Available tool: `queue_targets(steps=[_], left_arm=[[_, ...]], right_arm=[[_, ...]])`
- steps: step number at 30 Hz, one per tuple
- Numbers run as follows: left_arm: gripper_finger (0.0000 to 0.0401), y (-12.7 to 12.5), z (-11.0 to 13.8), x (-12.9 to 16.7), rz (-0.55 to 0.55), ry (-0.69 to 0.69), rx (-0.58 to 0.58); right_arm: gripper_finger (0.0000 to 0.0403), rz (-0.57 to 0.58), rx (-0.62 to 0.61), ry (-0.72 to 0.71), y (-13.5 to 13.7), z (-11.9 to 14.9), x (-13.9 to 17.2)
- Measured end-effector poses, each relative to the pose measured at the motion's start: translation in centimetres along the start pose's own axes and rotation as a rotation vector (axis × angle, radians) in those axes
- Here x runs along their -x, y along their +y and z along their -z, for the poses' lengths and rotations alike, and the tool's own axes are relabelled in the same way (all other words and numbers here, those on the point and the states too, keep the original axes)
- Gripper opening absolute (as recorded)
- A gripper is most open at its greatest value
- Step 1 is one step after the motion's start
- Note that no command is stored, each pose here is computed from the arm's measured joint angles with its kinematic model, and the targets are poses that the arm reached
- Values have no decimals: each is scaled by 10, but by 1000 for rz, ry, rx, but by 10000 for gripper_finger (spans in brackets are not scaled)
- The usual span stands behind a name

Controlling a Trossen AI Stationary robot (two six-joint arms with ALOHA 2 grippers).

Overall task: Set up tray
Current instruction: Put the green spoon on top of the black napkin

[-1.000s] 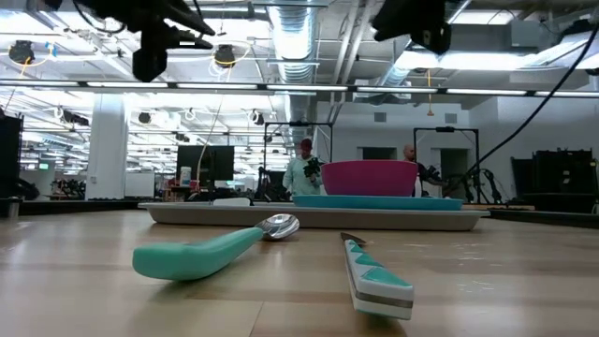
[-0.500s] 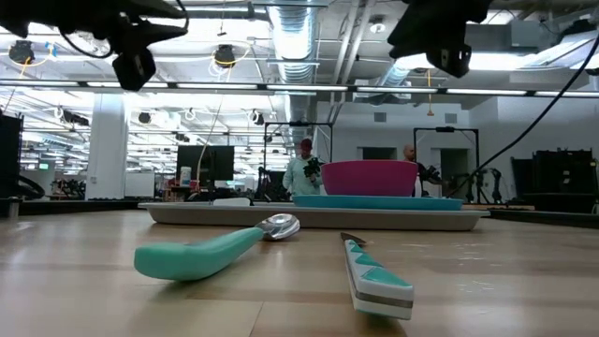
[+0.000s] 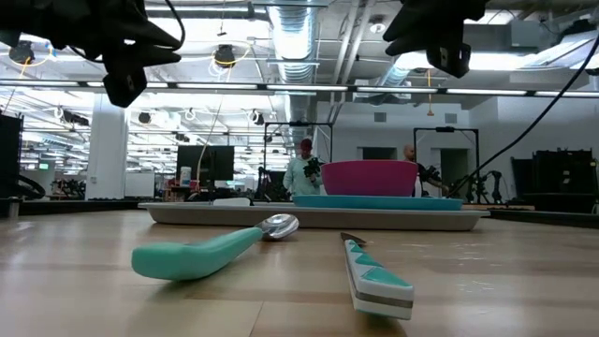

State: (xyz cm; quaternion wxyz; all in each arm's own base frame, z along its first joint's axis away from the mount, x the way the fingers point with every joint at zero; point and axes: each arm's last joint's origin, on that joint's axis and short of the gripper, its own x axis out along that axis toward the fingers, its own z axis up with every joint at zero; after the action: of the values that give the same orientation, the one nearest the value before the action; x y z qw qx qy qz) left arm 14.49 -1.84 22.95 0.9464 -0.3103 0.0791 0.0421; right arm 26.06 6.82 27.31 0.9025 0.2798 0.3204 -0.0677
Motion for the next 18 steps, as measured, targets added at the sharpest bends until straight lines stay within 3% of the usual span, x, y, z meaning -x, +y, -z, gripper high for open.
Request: queue_targets(steps=[3, 8, 11, 14, 18], left_arm=[[68, 0, 0, 0, -5, 1, -42], [68, -3, 2, 0, 107, 76, -112], [68, -4, 2, 0, 127, 87, -11], [68, -4, 2, 0, 128, 99, 90], [68, -4, 4, 0, 147, 130, 98]], right_arm=[[66, 0, -74, 0, 0, 0, 0], [66, 2, -287, 4, 0, 1, -1], [66, 22, -432, 23, 1, 4, -8], [66, 59, -502, 65, 4, 14, -23], [66, 107, -590, 122, 19, 25, -50]])
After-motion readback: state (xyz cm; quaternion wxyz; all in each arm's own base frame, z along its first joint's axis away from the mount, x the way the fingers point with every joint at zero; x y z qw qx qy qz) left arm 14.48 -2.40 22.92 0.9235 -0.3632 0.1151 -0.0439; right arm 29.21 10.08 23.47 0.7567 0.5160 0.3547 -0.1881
